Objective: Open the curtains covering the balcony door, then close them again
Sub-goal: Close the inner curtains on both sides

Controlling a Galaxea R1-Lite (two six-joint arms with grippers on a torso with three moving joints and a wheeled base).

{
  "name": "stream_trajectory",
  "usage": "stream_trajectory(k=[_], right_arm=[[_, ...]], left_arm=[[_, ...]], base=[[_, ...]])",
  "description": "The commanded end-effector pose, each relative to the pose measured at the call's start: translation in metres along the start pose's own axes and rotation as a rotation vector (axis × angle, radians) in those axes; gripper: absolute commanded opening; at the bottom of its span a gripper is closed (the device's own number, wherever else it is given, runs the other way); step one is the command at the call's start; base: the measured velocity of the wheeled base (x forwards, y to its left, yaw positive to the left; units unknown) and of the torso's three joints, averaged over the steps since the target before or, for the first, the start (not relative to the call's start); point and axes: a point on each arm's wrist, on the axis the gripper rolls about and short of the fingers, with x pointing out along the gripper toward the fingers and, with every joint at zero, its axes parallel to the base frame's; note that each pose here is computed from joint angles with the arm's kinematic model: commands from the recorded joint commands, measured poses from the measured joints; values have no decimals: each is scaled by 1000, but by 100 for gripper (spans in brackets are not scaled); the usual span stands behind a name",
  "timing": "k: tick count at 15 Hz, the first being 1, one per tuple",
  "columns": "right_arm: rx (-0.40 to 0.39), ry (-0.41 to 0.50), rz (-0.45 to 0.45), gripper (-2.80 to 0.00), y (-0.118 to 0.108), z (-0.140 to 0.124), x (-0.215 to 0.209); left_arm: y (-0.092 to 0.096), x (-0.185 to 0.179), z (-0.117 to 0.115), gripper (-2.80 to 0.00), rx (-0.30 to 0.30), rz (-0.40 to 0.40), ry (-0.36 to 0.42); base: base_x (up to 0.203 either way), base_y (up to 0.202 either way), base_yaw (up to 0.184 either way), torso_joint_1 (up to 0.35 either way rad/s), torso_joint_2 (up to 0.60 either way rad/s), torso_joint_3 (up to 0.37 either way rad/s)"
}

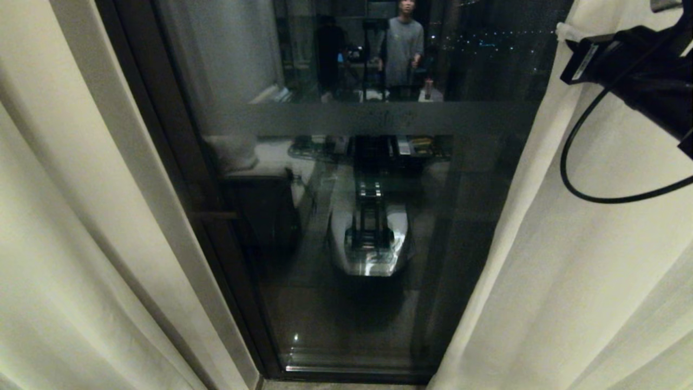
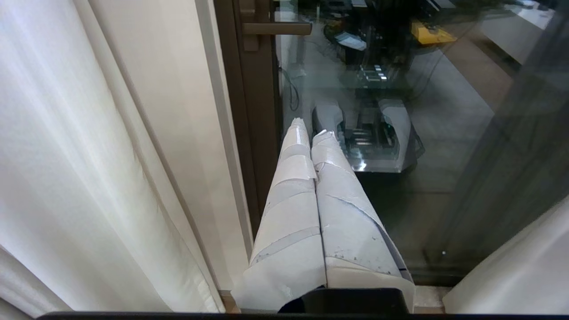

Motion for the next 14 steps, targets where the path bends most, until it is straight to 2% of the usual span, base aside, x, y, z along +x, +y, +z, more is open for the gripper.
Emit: stream_trajectory(k=[1,14], right_arm=[[11,-5,29,-280,11,-4,3],[14,2,34,-280,13,-12,-4]], left_arm=[[0,0,0,-280,0,1,-1],[0,0,0,-280,0,2,-1]], base=[[0,0,0,0,0,0],[0,0,0,0,0,0]])
